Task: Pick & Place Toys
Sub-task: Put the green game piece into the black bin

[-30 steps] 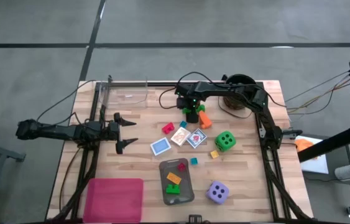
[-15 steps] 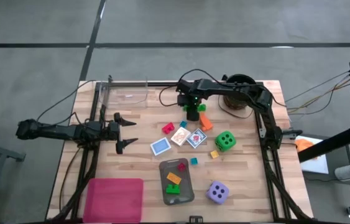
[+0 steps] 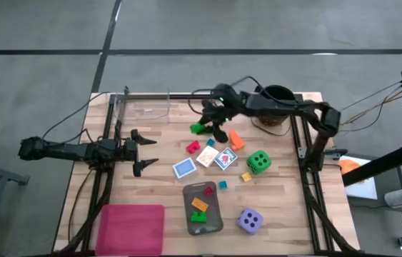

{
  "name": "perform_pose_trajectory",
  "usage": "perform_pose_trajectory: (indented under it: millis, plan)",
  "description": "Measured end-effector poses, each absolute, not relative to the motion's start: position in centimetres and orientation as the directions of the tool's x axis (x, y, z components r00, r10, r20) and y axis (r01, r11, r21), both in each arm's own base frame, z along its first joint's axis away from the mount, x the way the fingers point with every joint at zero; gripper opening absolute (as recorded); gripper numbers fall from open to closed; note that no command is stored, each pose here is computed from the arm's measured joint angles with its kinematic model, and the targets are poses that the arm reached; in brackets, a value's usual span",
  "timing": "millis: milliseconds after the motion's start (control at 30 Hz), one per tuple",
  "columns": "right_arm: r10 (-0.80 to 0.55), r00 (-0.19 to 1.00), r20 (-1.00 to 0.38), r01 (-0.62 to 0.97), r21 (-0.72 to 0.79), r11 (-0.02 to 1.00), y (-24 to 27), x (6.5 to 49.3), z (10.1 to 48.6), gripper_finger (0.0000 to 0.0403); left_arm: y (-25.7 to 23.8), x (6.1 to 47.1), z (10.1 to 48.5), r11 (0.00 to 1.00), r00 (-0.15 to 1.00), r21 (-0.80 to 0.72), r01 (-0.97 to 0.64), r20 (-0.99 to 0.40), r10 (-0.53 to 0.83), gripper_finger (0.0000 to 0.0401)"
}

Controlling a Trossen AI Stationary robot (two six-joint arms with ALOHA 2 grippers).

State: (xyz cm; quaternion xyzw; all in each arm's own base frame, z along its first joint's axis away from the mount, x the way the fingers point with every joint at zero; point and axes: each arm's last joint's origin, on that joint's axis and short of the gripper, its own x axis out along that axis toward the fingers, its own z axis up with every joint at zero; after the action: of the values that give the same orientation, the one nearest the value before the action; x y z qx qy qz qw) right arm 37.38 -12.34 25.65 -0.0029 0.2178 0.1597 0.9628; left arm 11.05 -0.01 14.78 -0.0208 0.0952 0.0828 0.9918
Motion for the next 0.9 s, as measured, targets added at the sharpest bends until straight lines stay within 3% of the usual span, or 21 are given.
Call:
perform_pose_trajectory:
  millis: [267, 600, 900]
  plan:
    - [0.472, 0.865, -0.169, -0.472, 0.041, 0.881, -3.3, 35.3, 23.4, 0.0128, 0.0, 11.1, 14.6, 0.985, 0.965, -0.032, -0.171, -0.208, 0.161, 0.0369]
    - [0.573, 0.803, -0.165, -0.578, 0.023, 0.816, 7.7, 35.6, 24.0, 0.0128, 0.0, 11.1, 14.6, 0.984, 0.964, -0.036, -0.172, -0.211, 0.161, 0.0369]
    - [0.532, 0.791, -0.302, -0.52, 0.126, 0.845, 8.3, 38.4, 20.0, 0.0128, 0.0, 11.1, 14.6, 0.984, 0.964, -0.034, -0.173, -0.212, 0.162, 0.0369]
